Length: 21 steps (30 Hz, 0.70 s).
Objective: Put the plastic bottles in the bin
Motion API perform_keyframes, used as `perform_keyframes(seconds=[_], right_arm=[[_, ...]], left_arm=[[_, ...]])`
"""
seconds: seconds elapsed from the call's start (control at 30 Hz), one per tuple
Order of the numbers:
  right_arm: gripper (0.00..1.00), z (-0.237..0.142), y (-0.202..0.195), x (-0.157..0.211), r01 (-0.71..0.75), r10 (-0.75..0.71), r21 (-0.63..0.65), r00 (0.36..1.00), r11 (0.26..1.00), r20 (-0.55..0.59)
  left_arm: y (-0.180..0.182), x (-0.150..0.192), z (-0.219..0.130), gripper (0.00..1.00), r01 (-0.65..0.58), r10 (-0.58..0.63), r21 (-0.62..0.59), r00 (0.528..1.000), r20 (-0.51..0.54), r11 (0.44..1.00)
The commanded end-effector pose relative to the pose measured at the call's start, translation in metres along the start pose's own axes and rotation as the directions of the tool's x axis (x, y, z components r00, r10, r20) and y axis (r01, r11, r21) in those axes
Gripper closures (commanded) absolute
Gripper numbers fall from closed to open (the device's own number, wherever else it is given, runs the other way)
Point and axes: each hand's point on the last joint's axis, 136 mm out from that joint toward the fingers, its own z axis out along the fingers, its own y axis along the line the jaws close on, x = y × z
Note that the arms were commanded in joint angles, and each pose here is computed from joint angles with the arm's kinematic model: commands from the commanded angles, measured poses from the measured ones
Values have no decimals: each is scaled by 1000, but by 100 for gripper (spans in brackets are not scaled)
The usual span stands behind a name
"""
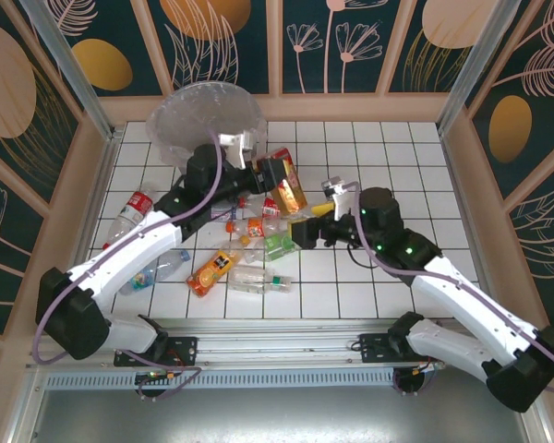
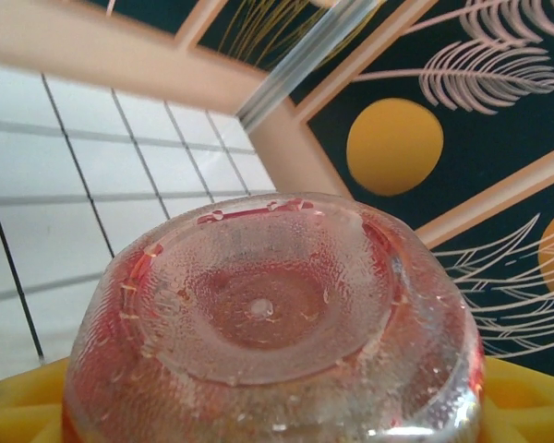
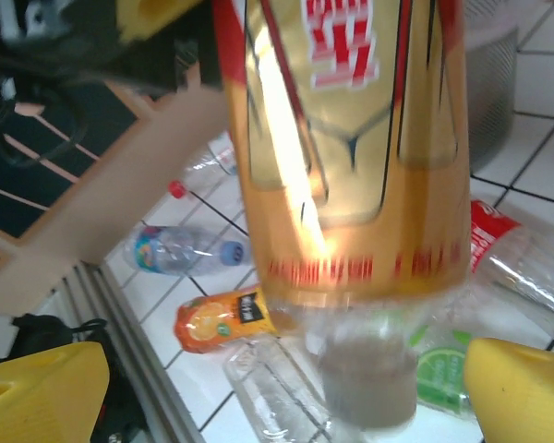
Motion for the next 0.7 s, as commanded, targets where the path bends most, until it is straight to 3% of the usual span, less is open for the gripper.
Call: perform_keyframes(seconds=[0.0, 0.23, 0.4, 0.67], right_arm=[[1, -17, 26, -18, 20, -15, -87, 998, 996, 57], [1, -36, 42, -36, 26, -8, -131, 990, 991, 137], [1, -38, 44, -39, 21, 1, -141, 988, 990, 155], [1, -35, 45, -40, 16, 9, -154, 987, 988, 162]], left_arm=[[-16, -32, -18, 36, -171, 174, -66, 984, 32, 983], [-5, -101, -35, 38, -281, 309, -249, 948, 82, 927], [20, -155, -56, 38, -273, 344, -373, 929, 137, 887], [66, -220, -75, 38, -260, 423, -579, 891, 164, 772]])
